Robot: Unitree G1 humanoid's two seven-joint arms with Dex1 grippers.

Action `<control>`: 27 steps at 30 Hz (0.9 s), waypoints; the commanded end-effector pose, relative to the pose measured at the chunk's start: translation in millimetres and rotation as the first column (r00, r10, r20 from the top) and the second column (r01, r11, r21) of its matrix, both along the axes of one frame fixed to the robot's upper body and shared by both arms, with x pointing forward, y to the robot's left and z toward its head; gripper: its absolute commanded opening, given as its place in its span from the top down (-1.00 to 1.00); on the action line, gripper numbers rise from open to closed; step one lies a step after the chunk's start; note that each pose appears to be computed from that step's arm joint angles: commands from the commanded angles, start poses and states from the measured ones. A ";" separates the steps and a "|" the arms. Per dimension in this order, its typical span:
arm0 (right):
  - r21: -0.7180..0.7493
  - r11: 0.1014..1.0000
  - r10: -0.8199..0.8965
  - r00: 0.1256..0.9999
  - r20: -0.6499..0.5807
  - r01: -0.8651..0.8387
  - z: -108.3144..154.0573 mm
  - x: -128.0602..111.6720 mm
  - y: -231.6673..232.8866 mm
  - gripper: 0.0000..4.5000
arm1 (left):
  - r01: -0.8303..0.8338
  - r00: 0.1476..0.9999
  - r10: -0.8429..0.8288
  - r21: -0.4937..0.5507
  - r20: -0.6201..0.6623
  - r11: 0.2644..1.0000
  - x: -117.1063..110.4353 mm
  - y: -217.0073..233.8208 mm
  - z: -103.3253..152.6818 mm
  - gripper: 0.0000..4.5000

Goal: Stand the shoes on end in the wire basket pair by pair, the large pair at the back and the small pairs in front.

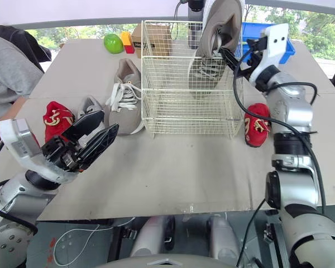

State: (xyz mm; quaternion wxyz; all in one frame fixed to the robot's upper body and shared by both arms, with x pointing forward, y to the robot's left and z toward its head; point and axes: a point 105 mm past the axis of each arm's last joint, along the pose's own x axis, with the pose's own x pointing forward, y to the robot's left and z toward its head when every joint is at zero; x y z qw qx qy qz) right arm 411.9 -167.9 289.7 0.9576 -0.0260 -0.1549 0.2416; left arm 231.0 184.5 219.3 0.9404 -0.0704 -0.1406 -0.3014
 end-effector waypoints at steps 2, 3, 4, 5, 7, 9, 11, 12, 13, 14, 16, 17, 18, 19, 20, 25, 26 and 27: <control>-0.111 0.991 -0.063 0.991 0.114 0.076 25.8 -21.8 -12.8 -0.96 | -0.159 0.986 0.159 0.017 -0.039 0.987 11.2 23.0 -9.8 -0.64; -0.128 0.989 -0.058 0.993 0.106 0.072 23.7 -25.0 -16.9 -0.96 | -0.196 0.978 0.197 0.028 -0.063 0.980 16.8 29.0 -14.0 -0.64; -0.149 0.986 -0.056 0.992 0.113 0.073 23.0 -28.9 -20.8 -0.96 | -0.223 0.971 0.225 0.032 -0.082 0.974 21.7 34.2 -16.6 -0.64; -0.161 0.986 -0.038 0.994 0.101 0.054 18.3 -33.4 -27.1 -0.96 | -0.239 0.965 0.242 0.036 -0.106 0.970 27.2 39.7 -18.9 -0.64; -0.179 0.984 -0.008 0.997 0.083 0.023 12.0 -38.9 -31.5 -0.96 | -0.246 0.959 0.249 0.038 -0.136 0.969 33.9 47.3 -20.3 -0.64; -0.231 0.967 0.133 0.988 0.080 -0.111 9.7 -61.1 -23.7 -0.96 | -0.275 0.938 0.284 0.072 -0.197 0.959 44.9 60.3 -22.1 -0.64; -0.286 0.910 0.322 0.946 0.036 -0.299 3.7 -92.5 -4.5 -0.96 | -0.257 0.931 0.267 0.072 -0.250 0.964 55.1 65.5 -17.7 -0.64; -0.297 0.888 0.371 0.928 0.015 -0.351 0.9 -101.3 1.8 -0.96 | -0.244 0.931 0.253 0.066 -0.264 0.967 57.8 66.2 -15.4 -0.64; -0.308 0.869 0.406 0.914 -0.006 -0.388 -2.1 -108.9 6.3 -0.96 | -0.230 0.932 0.238 0.060 -0.272 0.971 60.3 65.3 -12.4 -0.64; -0.312 0.860 0.421 0.907 -0.017 -0.404 -3.7 -112.6 9.2 -0.96 | -0.223 0.933 0.231 0.059 -0.277 0.973 61.9 65.8 -10.6 -0.64; -0.335 0.797 0.511 0.857 -0.068 -0.502 -12.7 -133.6 28.3 -0.96 | -0.164 0.925 0.178 0.070 -0.336 0.984 71.1 59.4 -7.1 -0.64; -0.344 0.768 0.546 0.833 -0.091 -0.541 -17.0 -143.6 35.5 -0.96 | -0.126 0.919 0.144 0.071 -0.367 0.989 76.2 54.1 -4.2 -0.64; -0.340 0.737 0.587 0.802 -0.105 -0.584 -19.2 -155.1 44.7 -0.96 | -0.094 0.897 0.117 0.075 -0.426 0.993 86.4 50.2 -1.9 -0.64; -0.335 0.717 0.616 0.780 -0.109 -0.612 -20.0 -163.8 51.4 -0.96 | -0.090 0.877 0.122 0.091 -0.464 0.992 98.4 51.3 2.2 -0.64; -0.330 0.703 0.633 0.766 -0.112 -0.630 -20.4 -169.7 55.7 -0.96 | -0.090 0.861 0.130 0.104 -0.491 0.991 106.4 52.6 5.6 -0.64; -0.330 0.688 0.654 0.749 -0.103 -0.646 -22.3 -185.5 67.1 -0.96 | -0.144 0.816 0.216 0.173 -0.536 0.974 155.1 79.1 23.1 -0.64; -0.330 0.688 0.654 0.749 -0.103 -0.646 -23.3 -187.7 68.6 -0.96 | -0.133 0.808 0.228 0.209 -0.543 0.969 162.3 82.3 21.3 -0.64; -0.335 0.690 0.651 0.752 -0.101 -0.642 -24.1 -188.9 69.8 -0.96 | -0.122 0.801 0.241 0.244 -0.548 0.962 168.9 85.1 18.7 -0.64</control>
